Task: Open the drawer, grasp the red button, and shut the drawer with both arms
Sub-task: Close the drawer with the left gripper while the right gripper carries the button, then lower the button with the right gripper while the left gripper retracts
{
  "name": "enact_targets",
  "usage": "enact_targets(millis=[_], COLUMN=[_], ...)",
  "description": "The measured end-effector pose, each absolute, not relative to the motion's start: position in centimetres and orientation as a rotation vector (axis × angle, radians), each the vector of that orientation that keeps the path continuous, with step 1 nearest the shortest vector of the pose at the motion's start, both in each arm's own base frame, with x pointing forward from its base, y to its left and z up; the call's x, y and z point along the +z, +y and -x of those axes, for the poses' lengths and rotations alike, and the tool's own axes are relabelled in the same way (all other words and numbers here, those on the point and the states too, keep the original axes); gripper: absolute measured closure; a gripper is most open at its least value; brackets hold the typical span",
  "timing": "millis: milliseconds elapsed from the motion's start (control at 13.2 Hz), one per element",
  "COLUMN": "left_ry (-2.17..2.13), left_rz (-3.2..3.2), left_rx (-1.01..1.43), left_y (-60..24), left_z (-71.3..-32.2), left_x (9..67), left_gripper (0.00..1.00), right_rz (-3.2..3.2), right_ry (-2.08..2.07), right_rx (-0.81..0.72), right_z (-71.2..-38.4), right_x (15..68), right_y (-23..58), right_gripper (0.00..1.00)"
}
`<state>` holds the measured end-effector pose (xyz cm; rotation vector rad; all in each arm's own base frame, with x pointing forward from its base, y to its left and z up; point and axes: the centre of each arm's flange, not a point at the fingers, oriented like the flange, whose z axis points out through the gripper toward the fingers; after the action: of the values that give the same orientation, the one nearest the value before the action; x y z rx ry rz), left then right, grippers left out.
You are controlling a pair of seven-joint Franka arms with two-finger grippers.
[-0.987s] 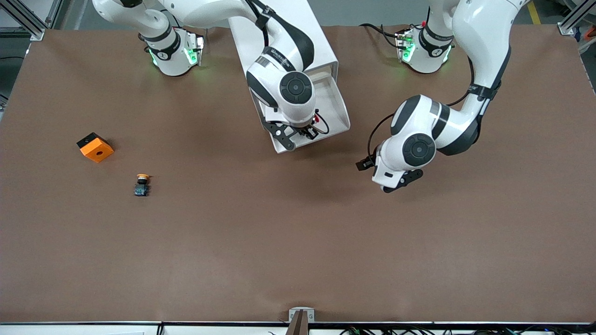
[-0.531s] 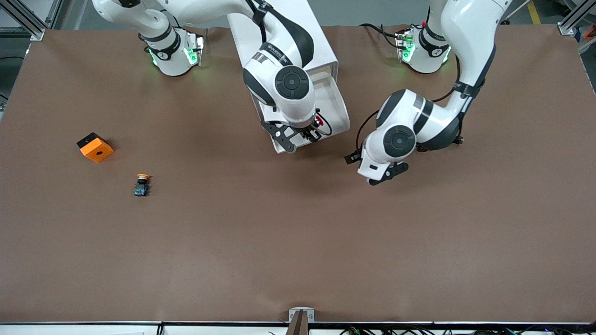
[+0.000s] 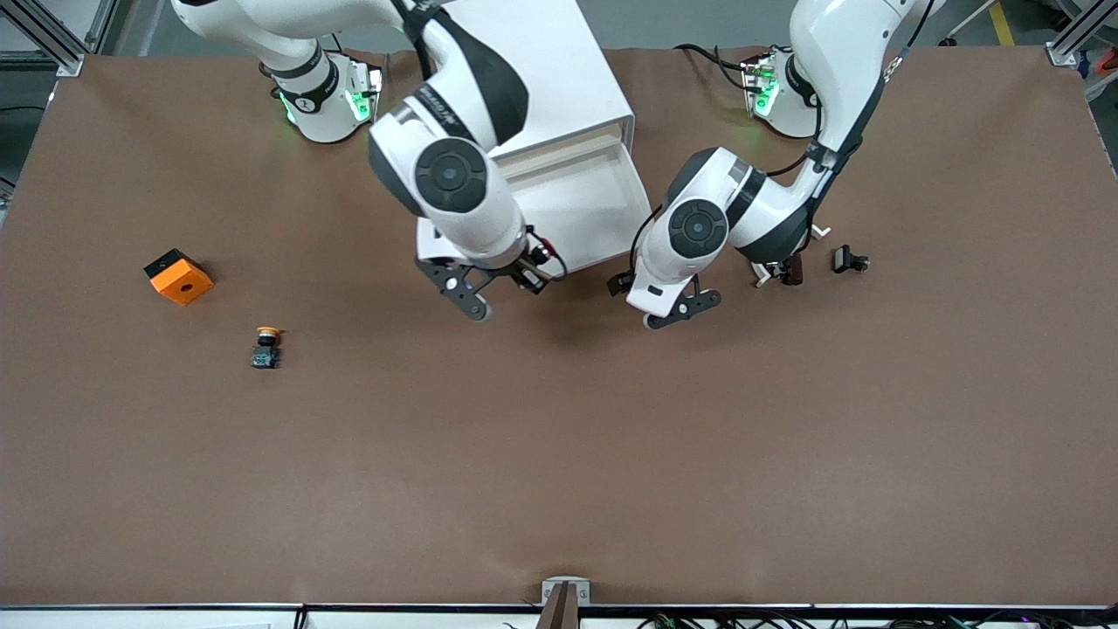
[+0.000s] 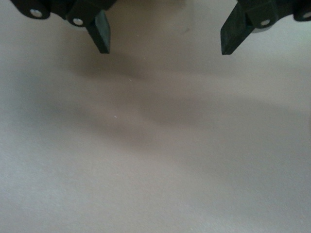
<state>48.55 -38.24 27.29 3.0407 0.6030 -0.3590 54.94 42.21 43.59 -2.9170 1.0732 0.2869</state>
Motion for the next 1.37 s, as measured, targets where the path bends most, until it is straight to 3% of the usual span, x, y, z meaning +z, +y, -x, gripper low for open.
enact_targets(millis=[304,607,1063,1366], left_ry=[0.645,0.620,0.576,0.604], left_rz=[-3.044,-3.075,-3.118,-3.099], left_rx=[-0.351,-0.369,-0.468,-0.544], left_y=[-41.8,-44.9,-49.0,-50.7], left_z=[-45.9,-42.6,-36.7,-34.0], left_x=[27.8,27.6,28.1,28.6], left_gripper=[0.00,0.00,0.00,0.00], right_rz=[3.026,3.124,3.121,3.139], right_ry=[0.714,0.275,-0.107,-0.200], right_rx=[0.352,0.299,0.160,0.158], right_z=[-59.6,-64.5,-67.3,-67.4], right_x=[43.8,43.0,37.3,31.3], right_y=[32.9,21.3,12.1,7.2], right_gripper=[0.59,0.59,0.59,0.59])
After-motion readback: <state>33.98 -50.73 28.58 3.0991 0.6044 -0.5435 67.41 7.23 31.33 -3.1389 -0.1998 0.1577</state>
